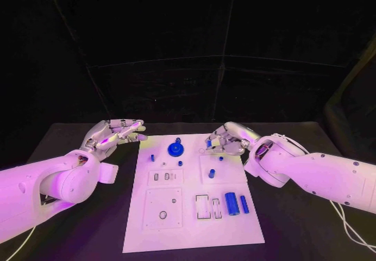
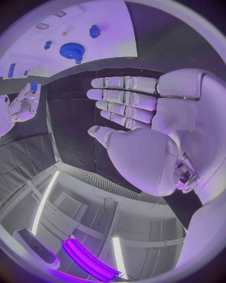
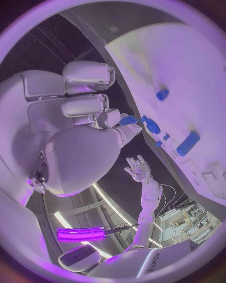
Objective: Assemble the parts on the task board
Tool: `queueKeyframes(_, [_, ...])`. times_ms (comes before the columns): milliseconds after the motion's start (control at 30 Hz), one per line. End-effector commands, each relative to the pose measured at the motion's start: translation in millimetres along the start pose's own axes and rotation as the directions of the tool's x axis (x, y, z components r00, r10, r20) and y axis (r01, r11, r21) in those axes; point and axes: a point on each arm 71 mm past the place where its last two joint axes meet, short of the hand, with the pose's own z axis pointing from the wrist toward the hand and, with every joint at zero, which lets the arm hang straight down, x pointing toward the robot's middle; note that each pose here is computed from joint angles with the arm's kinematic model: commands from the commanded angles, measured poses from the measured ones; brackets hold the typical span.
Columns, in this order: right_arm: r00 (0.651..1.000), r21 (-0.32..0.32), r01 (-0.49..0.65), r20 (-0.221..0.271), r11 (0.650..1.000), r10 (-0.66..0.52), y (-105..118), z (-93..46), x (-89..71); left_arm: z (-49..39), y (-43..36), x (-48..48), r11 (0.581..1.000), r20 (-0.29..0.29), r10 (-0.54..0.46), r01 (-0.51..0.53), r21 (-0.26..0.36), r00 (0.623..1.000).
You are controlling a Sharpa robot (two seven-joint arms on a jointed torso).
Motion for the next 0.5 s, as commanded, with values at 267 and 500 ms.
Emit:
queueKeyframes(267, [0.990, 0.012, 0.118, -0.076, 0.993, -0.117, 55.5, 29.7, 37.4, 6.1, 1.0, 6.1, 1.000, -0.019, -0.004, 0.004, -0.001, 1.000])
queueKeyframes(500, [0.973, -0.031, 0.171, -0.152, 0.985, -0.174, 80.0, 43.6, 66.3, 8.7, 1.8, 8.4, 1.000, -0.023, -0.004, 0.004, -0.003, 1.000])
